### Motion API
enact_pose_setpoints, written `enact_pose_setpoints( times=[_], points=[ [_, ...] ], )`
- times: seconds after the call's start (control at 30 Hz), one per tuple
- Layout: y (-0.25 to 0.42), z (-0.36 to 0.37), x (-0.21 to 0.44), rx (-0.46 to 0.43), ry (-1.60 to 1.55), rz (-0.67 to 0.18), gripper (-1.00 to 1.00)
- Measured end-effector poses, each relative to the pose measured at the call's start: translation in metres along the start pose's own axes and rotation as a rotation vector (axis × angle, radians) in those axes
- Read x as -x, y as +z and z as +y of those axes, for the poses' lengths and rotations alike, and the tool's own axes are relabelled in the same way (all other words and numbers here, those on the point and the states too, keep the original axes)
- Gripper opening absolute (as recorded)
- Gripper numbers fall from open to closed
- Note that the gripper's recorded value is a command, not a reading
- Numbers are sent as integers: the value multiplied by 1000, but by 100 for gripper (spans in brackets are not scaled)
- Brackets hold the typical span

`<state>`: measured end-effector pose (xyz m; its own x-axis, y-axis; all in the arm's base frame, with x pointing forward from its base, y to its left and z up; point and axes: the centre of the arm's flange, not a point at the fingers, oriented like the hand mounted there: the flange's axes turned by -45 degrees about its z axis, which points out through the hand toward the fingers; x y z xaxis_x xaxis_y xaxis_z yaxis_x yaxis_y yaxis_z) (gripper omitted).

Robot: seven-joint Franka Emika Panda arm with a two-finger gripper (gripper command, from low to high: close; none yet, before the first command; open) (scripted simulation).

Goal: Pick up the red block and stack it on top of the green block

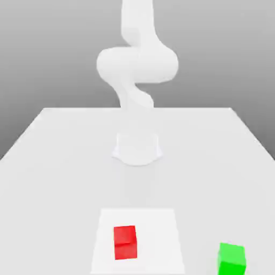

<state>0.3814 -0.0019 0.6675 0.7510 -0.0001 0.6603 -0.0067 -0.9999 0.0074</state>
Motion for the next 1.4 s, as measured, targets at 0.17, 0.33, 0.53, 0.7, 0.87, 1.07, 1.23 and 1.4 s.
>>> enact_pose_setpoints(
  times=[0.17,0.33,0.53,0.7,0.87,1.07,1.23,1.4],
  points=[
    [110,5,23,12,-29,-162,0],
    [206,11,67,12,-55,-319,0],
    [303,18,144,-5,-82,-506,0],
    [364,22,225,-33,-98,-660,0],
    [410,22,280,-47,-105,-718,0],
    [427,22,297,-48,-105,-720,-100],
    [416,22,287,-48,-105,-720,-100],
    [389,-4,250,-54,-123,-722,-100]
  ],
)
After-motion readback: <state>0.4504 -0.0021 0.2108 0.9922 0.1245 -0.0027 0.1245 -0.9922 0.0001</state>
